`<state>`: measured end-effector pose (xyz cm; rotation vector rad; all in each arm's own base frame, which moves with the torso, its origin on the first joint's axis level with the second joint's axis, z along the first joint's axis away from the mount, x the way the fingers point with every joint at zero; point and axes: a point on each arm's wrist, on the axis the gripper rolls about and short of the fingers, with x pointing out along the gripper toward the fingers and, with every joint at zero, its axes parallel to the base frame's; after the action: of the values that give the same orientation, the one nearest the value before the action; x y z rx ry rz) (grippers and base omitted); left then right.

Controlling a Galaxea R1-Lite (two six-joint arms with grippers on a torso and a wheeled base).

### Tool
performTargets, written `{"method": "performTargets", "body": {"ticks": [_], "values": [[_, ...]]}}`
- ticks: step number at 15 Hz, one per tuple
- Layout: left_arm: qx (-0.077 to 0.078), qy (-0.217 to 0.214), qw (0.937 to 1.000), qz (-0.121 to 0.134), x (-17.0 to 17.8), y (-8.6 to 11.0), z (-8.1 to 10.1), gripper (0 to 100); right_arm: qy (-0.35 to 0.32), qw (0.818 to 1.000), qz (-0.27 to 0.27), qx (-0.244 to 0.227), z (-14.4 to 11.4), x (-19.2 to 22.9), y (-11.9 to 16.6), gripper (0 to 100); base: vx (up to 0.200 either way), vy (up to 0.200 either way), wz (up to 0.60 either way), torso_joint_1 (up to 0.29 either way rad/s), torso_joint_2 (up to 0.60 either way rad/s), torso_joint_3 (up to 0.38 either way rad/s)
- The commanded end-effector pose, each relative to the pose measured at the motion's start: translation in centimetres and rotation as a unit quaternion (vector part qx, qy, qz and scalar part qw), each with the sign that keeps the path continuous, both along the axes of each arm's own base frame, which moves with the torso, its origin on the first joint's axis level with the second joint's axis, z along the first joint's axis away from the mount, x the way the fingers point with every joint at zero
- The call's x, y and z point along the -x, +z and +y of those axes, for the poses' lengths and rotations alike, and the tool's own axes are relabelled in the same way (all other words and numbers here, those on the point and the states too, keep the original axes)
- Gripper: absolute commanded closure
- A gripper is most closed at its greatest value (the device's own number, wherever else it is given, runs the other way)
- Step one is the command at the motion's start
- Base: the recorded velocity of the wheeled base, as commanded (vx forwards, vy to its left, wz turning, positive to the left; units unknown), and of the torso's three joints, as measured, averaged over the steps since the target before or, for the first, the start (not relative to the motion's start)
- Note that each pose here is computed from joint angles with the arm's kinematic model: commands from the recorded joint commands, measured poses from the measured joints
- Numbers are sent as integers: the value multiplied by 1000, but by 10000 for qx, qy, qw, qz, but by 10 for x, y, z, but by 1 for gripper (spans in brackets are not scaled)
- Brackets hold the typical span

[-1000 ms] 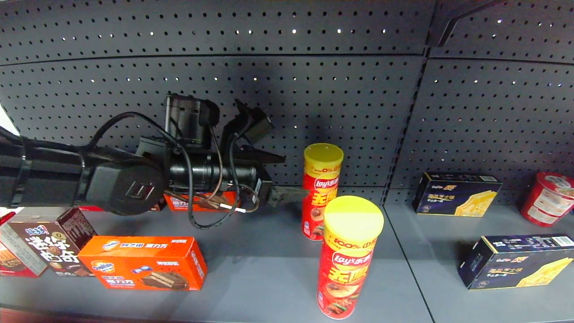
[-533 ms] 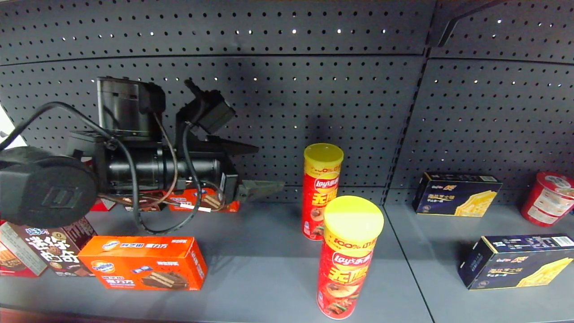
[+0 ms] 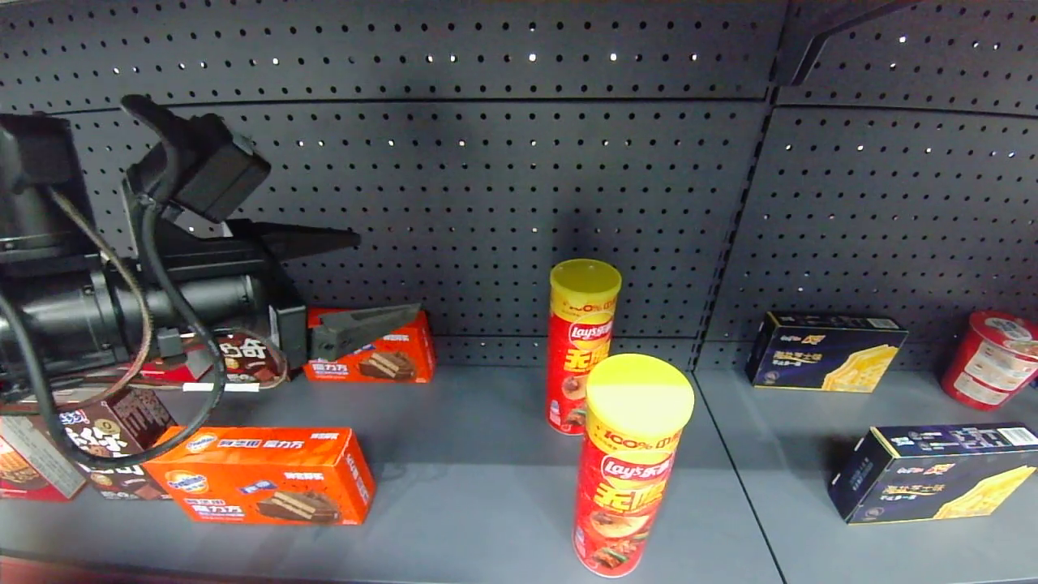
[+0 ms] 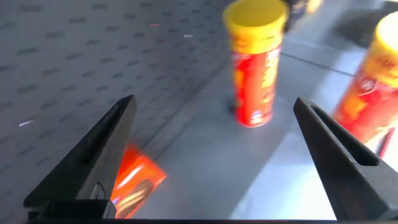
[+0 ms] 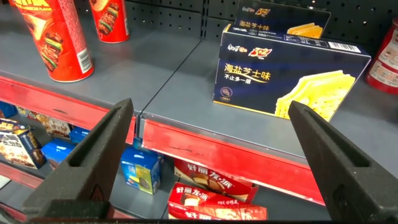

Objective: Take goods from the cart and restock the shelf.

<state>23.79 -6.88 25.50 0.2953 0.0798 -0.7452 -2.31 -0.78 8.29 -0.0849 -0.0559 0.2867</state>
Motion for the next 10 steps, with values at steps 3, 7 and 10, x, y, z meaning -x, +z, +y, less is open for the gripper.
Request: {"method": "performTargets", "body": {"ticks": [3,7,10], "values": [[-27,507,9987,-55,42,-12,14,0,4,10000,-4,12,0,0,0,0,0,0,0,0,0,0],[18,804,9967,-107,68,-27,30,0,12,10000,-1,5,0,0,0,0,0,0,0,0,0,0],[220,965,9950,-163,82,-24,35,0,5,10000,1,-2,0,0,0,0,0,0,0,0,0,0]]}}
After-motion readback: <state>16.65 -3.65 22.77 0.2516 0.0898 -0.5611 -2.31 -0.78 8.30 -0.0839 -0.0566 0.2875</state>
